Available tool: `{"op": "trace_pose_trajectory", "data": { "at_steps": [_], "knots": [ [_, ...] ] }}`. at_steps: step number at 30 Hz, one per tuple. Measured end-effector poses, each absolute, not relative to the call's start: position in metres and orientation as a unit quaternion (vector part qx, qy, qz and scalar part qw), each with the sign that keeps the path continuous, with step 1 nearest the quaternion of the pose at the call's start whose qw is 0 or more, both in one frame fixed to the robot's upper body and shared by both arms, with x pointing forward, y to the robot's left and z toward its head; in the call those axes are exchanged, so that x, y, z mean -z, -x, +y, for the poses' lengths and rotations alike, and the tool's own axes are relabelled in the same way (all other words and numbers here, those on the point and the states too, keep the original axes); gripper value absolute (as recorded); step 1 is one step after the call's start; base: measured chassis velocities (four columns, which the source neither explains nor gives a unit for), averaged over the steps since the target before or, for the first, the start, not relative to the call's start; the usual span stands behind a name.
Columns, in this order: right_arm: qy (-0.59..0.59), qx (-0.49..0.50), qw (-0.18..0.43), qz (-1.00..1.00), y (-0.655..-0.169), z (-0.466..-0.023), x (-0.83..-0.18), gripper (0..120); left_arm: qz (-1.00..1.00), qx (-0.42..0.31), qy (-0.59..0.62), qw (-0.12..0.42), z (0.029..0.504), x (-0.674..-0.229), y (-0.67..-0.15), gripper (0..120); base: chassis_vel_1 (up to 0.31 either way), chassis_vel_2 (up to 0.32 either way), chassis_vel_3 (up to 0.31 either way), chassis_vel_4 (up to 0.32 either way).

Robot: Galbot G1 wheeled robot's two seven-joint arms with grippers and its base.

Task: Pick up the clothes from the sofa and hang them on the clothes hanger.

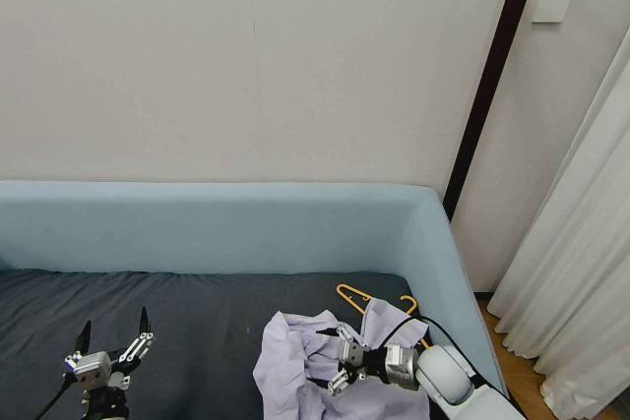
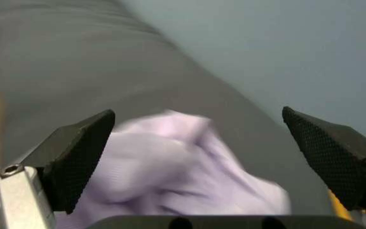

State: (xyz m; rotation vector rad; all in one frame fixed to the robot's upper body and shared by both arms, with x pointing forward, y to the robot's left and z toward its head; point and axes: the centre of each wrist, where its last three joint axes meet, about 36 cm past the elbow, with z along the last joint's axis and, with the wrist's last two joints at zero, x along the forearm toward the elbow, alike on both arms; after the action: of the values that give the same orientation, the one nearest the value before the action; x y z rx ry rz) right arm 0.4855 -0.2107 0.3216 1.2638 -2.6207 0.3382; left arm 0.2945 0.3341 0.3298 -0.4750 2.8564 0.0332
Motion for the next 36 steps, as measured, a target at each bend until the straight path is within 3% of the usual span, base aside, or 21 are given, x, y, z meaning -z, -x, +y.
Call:
{"op": "trace_pose_trajectory", "data": {
  "at_steps": [3, 7, 12, 22, 25, 27, 36],
  "knots": [
    [-0.311, -0.125, 0.171, -0.926, -0.49, -0.199, -0.319, 100, 0.979, -0.012, 0.163, 0.121, 0.334, -0.329, -0.295, 100, 0.0, 0.0, 0.0, 0.0],
    [-0.286, -0.136, 0.211, -0.925, -0.503, -0.199, -0.305, 100, 0.979, -0.014, 0.166, 0.116, 0.337, -0.326, -0.294, 100, 0.0, 0.0, 0.0, 0.0],
    [-0.306, -0.179, 0.217, -0.909, -0.521, -0.198, -0.281, 98, 0.979, -0.02, 0.171, 0.113, 0.344, -0.324, -0.289, 100, 0.0, 0.0, 0.0, 0.0],
    [-0.355, -0.231, 0.243, -0.873, -0.549, -0.204, -0.249, 71, 0.976, -0.027, 0.182, 0.113, 0.358, -0.327, -0.283, 100, 0.0, 0.0, 0.0, 0.0],
    [-0.373, -0.248, 0.254, -0.857, -0.547, -0.204, -0.242, 54, 0.976, -0.028, 0.185, 0.113, 0.36, -0.327, -0.281, 100, 0.0, 0.0, 0.0, 0.0],
    [-0.374, -0.249, 0.254, -0.857, -0.547, -0.204, -0.241, 52, 0.976, -0.028, 0.185, 0.113, 0.36, -0.327, -0.281, 100, 0.0, 0.0, 0.0, 0.0],
    [-0.36, -0.236, 0.211, -0.877, -0.541, -0.207, -0.247, 16, 0.976, -0.024, 0.181, 0.116, 0.354, -0.327, -0.284, 100, 0.0, 0.0, 0.0, 0.0]
  ]
}}
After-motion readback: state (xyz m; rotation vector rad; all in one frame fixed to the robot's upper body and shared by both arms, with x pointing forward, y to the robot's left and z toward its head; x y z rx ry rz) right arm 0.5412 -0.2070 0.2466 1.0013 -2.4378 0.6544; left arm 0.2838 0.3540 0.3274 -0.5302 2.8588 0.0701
